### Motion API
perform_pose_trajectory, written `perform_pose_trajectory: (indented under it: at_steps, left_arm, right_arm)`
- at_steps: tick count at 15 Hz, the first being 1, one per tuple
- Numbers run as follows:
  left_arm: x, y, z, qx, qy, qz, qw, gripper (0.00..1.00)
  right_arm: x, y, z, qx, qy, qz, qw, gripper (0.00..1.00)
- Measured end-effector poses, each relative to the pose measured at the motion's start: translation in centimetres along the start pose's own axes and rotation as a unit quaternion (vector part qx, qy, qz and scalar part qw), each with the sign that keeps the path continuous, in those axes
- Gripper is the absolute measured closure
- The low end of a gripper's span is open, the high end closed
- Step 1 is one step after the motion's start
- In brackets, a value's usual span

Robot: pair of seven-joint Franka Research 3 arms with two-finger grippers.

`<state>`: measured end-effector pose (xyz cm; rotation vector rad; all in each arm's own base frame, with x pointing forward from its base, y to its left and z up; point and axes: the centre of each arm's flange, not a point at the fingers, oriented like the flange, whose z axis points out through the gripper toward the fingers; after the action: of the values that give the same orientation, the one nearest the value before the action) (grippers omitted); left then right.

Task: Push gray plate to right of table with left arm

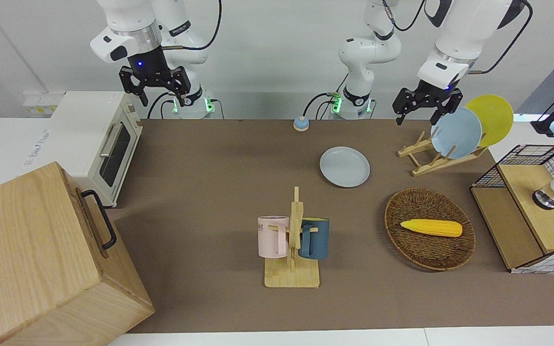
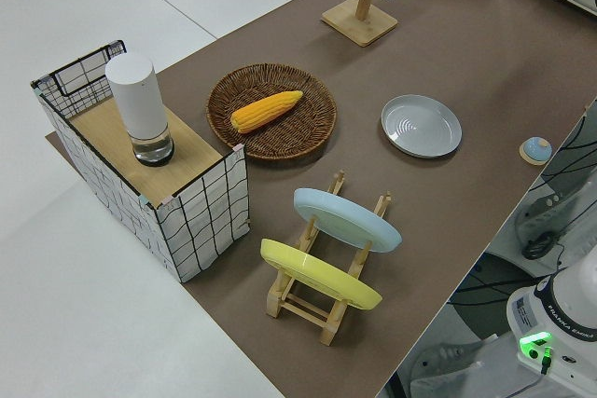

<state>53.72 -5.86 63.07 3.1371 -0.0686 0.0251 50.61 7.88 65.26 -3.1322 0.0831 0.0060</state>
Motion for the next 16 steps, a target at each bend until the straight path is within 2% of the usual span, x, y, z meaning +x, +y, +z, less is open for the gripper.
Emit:
perform_pose_trajectory:
  at_steps: [10, 13, 16]
  left_arm:
    - [0.0, 0.4, 0.5, 0.000, -0.006, 0.003, 1.0000, 0.01]
    - [-0.1, 0.2, 3.5, 0.001, -0.033, 0.002, 0.9995, 0.01]
    - [0.2, -0.5, 9.1, 0.001, -0.049, -0.004, 0.9988, 0.01]
  right_arm:
    - [0.0, 0.0, 0.0, 0.000, 0.000, 0.000, 1.0000, 0.00]
    - [0.0, 0.0, 0.0, 0.000, 0.000, 0.000, 1.0000, 0.00]
    - [0.0, 0.0, 0.0, 0.000, 0.000, 0.000, 1.0000, 0.00]
